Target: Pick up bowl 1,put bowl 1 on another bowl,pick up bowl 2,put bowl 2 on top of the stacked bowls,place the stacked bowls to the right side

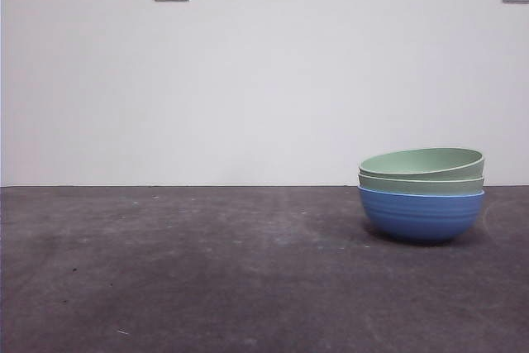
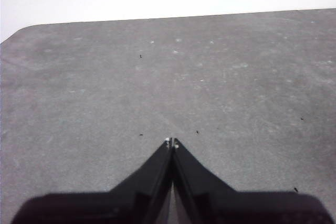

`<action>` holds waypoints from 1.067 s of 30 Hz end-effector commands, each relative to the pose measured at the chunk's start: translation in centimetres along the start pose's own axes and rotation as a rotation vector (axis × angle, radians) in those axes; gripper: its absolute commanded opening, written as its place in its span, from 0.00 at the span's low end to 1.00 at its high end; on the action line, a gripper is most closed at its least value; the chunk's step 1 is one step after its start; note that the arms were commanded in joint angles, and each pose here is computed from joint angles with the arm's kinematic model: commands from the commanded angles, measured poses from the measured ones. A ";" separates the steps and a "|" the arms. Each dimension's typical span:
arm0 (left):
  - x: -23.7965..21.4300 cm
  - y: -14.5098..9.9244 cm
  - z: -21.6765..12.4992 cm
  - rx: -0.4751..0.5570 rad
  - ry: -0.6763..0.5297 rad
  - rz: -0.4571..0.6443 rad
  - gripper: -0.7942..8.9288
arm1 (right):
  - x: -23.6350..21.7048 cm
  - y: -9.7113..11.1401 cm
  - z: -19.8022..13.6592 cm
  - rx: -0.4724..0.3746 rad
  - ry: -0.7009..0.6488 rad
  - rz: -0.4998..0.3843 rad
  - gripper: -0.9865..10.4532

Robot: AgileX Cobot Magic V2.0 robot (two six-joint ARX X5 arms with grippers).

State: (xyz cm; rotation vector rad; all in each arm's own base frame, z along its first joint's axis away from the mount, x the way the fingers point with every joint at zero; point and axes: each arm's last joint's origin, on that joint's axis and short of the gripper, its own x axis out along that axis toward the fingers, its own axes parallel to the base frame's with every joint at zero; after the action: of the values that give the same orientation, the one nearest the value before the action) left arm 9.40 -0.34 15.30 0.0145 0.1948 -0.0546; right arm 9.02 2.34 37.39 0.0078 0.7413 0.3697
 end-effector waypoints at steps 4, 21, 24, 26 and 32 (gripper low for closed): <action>0.1 0.0 -0.4 -0.007 0.008 0.002 0.08 | -0.6 -0.2 -1.5 -0.056 -0.372 0.021 0.09; 0.1 0.0 -0.4 -0.007 0.009 0.002 0.08 | 11.6 -3.4 -12.9 -0.053 -0.641 -0.082 0.09; 0.1 0.0 -0.4 -0.007 0.009 0.002 0.08 | 12.8 -3.8 -14.3 -0.006 -0.631 -0.123 0.09; 0.1 0.0 -0.4 -0.007 0.009 0.002 0.08 | 13.5 -3.9 -15.0 0.010 -0.620 -0.120 0.09; 0.1 0.0 -0.4 -0.007 0.009 0.002 0.08 | 14.8 -4.2 -16.5 0.051 -0.572 -0.115 0.09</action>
State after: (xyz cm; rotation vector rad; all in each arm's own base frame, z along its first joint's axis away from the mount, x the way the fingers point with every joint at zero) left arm 9.40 -0.34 15.29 0.0145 0.1955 -0.0546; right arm 9.50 1.29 15.30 0.0939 0.1670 0.2257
